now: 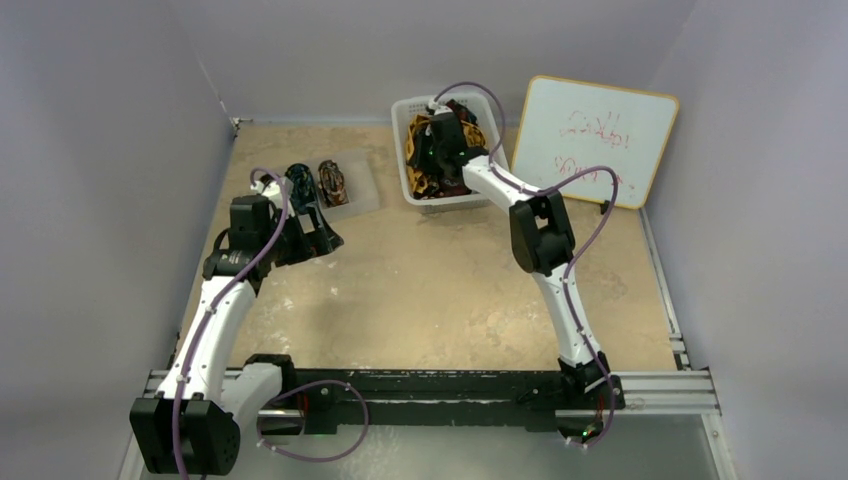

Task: Roll the ties
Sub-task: Pick up the tie from the bin.

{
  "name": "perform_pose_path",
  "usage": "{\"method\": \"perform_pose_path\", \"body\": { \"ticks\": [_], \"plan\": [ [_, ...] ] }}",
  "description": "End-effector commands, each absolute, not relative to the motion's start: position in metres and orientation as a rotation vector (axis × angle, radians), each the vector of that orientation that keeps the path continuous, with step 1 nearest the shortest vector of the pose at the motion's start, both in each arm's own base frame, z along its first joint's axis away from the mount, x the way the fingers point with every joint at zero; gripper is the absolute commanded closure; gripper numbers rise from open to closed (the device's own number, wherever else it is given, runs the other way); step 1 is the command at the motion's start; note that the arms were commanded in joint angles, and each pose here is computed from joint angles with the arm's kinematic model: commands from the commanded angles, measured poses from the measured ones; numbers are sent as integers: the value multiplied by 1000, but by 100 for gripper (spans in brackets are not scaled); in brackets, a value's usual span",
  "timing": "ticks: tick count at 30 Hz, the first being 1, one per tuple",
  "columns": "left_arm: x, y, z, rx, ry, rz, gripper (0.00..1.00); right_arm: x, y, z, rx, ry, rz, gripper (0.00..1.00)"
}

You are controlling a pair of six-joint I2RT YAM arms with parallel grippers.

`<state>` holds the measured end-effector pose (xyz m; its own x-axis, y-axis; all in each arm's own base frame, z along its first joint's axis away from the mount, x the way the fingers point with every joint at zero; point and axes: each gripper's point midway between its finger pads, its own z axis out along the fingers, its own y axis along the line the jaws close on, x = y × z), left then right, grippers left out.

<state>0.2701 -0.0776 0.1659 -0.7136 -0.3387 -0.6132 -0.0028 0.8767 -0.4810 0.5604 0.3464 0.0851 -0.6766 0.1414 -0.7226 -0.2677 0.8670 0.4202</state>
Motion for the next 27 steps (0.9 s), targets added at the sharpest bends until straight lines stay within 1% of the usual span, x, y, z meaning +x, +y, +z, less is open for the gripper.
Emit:
{"method": "perform_pose_path", "body": {
  "ticks": [1, 7, 8, 17, 18, 20, 24, 27],
  "plan": [
    [272, -78, 166, -255, 2298, -601, 0, 553, 349, 97, -115, 2236, 614, 77],
    [272, -79, 162, -254, 2313, -608, 0, 557, 349, 139, -115, 2170, 635, 98],
    [272, -79, 162, -255, 2315, -609, 0, 557, 350, 147, -116, 2156, 643, 100],
    [272, -79, 162, -255, 2312, -607, 0, 544, 348, 228, -131, 2017, 810, 100],
    [272, -79, 162, -256, 2312, -606, 0, 541, 344, 222, -129, 2030, 834, 100],
    [272, -79, 162, -258, 2316, -604, 0, 534, 338, 233, -114, 2009, 900, 100],
    [272, -79, 162, -256, 2316, -607, 0, 526, 331, 231, -122, 2017, 906, 100],
    [272, -80, 161, -255, 2321, -610, 0, 515, 329, 241, -149, 1994, 927, 100]
  ]
}}
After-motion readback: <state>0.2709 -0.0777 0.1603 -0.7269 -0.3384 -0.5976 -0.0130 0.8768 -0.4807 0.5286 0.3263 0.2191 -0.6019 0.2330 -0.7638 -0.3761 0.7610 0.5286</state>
